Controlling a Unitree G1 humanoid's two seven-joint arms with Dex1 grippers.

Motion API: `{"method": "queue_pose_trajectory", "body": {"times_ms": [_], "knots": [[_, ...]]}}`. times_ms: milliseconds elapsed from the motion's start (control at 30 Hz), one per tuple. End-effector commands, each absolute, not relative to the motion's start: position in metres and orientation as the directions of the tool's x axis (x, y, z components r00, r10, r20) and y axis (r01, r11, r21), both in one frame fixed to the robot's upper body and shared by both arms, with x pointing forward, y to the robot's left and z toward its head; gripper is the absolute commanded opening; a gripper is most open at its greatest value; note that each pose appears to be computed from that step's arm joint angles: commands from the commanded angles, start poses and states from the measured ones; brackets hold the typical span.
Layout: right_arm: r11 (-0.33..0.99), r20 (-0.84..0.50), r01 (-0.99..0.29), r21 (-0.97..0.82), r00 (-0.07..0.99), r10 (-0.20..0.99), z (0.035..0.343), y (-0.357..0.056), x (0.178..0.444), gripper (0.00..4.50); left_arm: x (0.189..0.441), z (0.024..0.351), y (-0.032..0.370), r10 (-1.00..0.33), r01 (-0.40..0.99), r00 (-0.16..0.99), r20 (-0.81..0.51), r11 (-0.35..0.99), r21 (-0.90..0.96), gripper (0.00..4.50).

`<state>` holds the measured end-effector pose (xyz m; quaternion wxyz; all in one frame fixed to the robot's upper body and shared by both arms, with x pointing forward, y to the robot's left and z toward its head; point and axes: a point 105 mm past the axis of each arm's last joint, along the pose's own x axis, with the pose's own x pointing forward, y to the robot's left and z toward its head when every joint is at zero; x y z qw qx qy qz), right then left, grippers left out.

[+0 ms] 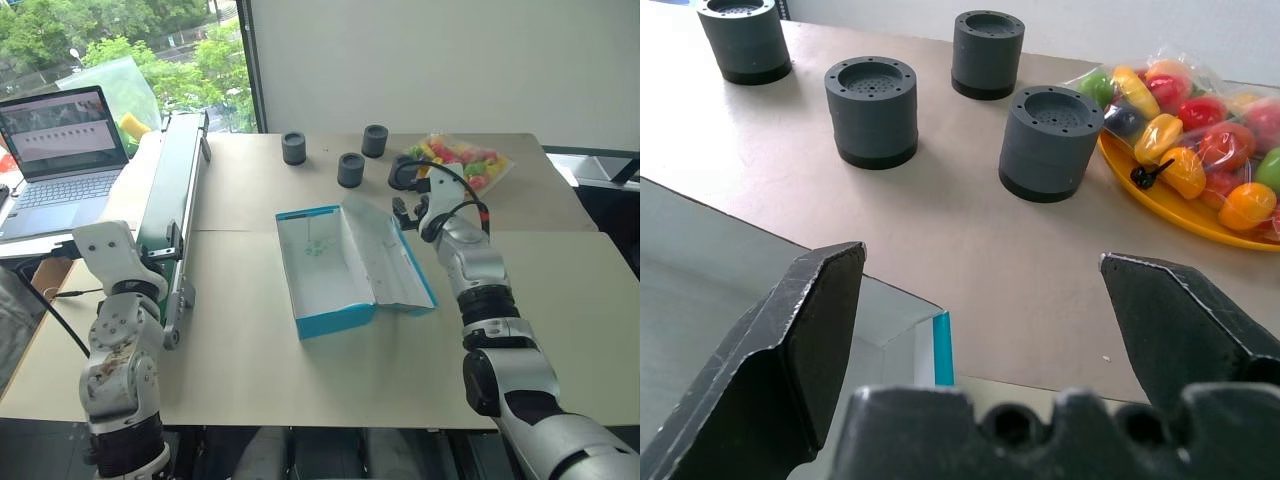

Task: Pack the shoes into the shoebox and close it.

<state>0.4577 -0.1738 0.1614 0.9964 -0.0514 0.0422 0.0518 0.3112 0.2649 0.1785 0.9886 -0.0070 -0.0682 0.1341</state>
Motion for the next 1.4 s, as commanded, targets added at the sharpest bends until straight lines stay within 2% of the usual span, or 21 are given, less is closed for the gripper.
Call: {"method": "queue_pose_trajectory", "body": {"times_ms": [33, 100, 200, 267, 333, 367, 467, 500, 567, 667, 733, 867, 1100, 1400], "knots": [[0.991, -0.023, -0.093, -0.093, 0.996, 0.091, 0.178, -0.173, 0.457, 4.43, 0.310, 0.190, 0.268, 0.270, -0.273, 0.948, 0.168, 0.962, -0.004, 4.50], [0.992, -0.016, -0.091, -0.084, 0.996, 0.090, 0.179, -0.172, 0.457, 4.43, 0.312, 0.187, 0.272, 0.288, -0.290, 0.946, 0.148, 0.957, -0.006, 4.50], [0.981, 0.016, -0.168, -0.095, 0.985, 0.171, 0.190, -0.152, 0.457, 4.43, 0.313, 0.187, 0.270, 0.287, -0.288, 0.947, 0.146, 0.958, -0.016, 4.50], [0.925, 0.075, -0.372, -0.078, 0.923, 0.377, 0.210, -0.103, 0.449, 4.43, 0.310, 0.183, 0.271, 0.292, -0.293, 0.947, 0.136, 0.956, -0.012, 4.50], [0.795, 0.132, -0.602, -0.077, 0.784, 0.607, 0.232, -0.046, 0.426, 4.43, 0.306, 0.179, 0.275, 0.314, -0.314, 0.942, 0.121, 0.949, -0.015, 4.50], [0.748, 0.145, -0.659, -0.079, 0.735, 0.663, 0.238, -0.033, 0.417, 4.43, 0.304, 0.178, 0.277, 0.320, -0.320, 0.940, 0.117, 0.947, -0.017, 4.50], [0.453, 0.153, -0.881, -0.136, 0.433, 0.888, 0.256, 0.017, 0.363, 4.43, 0.299, 0.174, 0.279, 0.322, -0.323, 0.940, 0.109, 0.946, -0.015, 4.50], [0.348, 0.137, -0.925, -0.152, 0.329, 0.934, 0.257, 0.027, 0.344, 4.43, 0.296, 0.174, 0.280, 0.326, -0.326, 0.939, 0.107, 0.945, -0.015, 4.50], [0.216, 0.098, -0.963, -0.162, 0.202, 0.974, 0.253, 0.036, 0.321, 4.43, 0.292, 0.170, 0.284, 0.341, -0.341, 0.936, 0.094, 0.940, -0.014, 4.50], [0.120, 0.041, -0.978, -0.172, 0.115, 0.993, 0.242, 0.042, 0.302, 4.43, 0.284, 0.165, 0.291, 0.364, -0.364, 0.929, 0.070, 0.931, -0.010, 4.50], [0.115, -0.003, -0.976, -0.187, 0.118, 0.993, 0.230, 0.045, 0.299, 4.43, 0.279, 0.165, 0.296, 0.377, -0.377, 0.924, 0.071, 0.926, -0.012, 4.50], [0.185, -0.061, -0.958, -0.220, 0.203, 0.977, 0.211, 0.045, 0.306, 4.43, 0.272, 0.165, 0.299, 0.380, -0.381, 0.923, 0.064, 0.925, 0.003, 4.50], [0.374, -0.044, -0.915, -0.150, 0.385, 0.922, 0.196, 0.049, 0.325, 4.43, 0.268, 0.160, 0.305, 0.391, -0.391, 0.920, 0.025, 0.920, 0.032, 4.50], [0.432, -0.026, -0.896, -0.104, 0.436, 0.899, 0.193, 0.045, 0.329, 4.43, 0.273, 0.163, 0.301, 0.366, -0.367, 0.930, 0.022, 0.929, 0.051, 4.50]]}}
